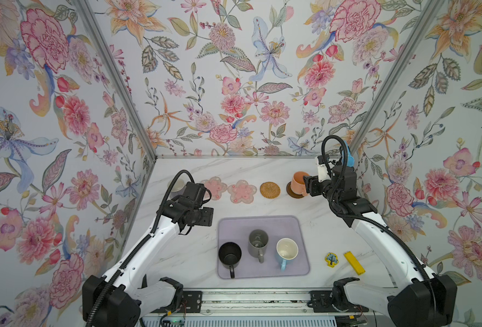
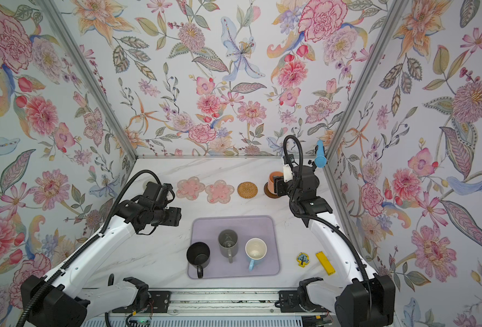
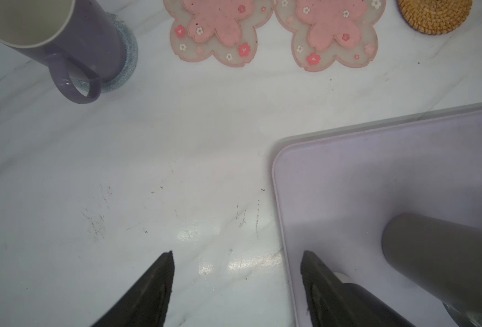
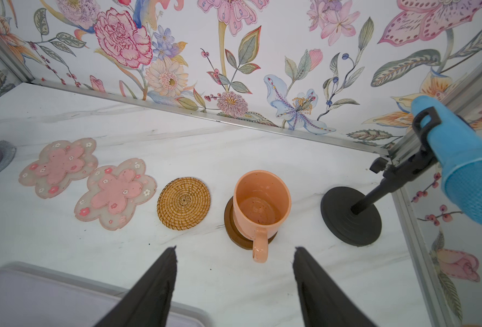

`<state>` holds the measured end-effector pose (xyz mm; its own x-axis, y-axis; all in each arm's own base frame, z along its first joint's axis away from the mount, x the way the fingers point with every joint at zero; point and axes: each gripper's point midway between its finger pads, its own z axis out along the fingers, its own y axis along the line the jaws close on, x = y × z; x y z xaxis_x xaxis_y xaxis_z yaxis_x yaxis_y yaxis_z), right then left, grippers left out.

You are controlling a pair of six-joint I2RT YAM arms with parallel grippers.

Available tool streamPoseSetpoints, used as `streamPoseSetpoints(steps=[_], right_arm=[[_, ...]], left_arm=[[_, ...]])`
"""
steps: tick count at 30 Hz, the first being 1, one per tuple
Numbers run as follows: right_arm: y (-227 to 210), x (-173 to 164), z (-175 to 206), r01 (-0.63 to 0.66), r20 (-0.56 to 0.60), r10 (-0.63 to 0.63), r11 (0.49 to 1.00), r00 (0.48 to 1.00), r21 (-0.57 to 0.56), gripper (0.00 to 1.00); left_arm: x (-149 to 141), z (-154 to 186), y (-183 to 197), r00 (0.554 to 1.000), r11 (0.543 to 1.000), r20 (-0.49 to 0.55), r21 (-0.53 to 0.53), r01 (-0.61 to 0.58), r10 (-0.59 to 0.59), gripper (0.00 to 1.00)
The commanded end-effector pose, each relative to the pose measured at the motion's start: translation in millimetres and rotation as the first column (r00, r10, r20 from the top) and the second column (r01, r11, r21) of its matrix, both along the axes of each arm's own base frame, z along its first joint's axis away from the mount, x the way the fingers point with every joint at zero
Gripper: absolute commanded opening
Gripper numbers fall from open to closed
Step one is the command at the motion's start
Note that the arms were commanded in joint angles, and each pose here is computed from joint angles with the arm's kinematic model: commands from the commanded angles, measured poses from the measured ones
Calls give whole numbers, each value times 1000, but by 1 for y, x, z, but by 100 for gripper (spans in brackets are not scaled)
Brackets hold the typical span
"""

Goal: Place cups on coasters
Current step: Place the cup on the coaster.

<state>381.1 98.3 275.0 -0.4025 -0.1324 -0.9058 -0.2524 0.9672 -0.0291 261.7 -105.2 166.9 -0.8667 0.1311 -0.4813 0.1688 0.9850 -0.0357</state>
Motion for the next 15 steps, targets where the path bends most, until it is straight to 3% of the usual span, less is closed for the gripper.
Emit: streamPoseSetpoints(steps=[1, 15], right_arm=[[-5, -13, -18, 48, -95, -47, 999, 994, 0, 67], [7, -23, -37, 47, -156, -48, 999, 987, -9, 67]], left_arm=[[-30, -3, -12, 997, 998, -60, -55, 36, -39, 76], [-105, 10, -48, 956, 954, -162, -219, 206, -244, 81]])
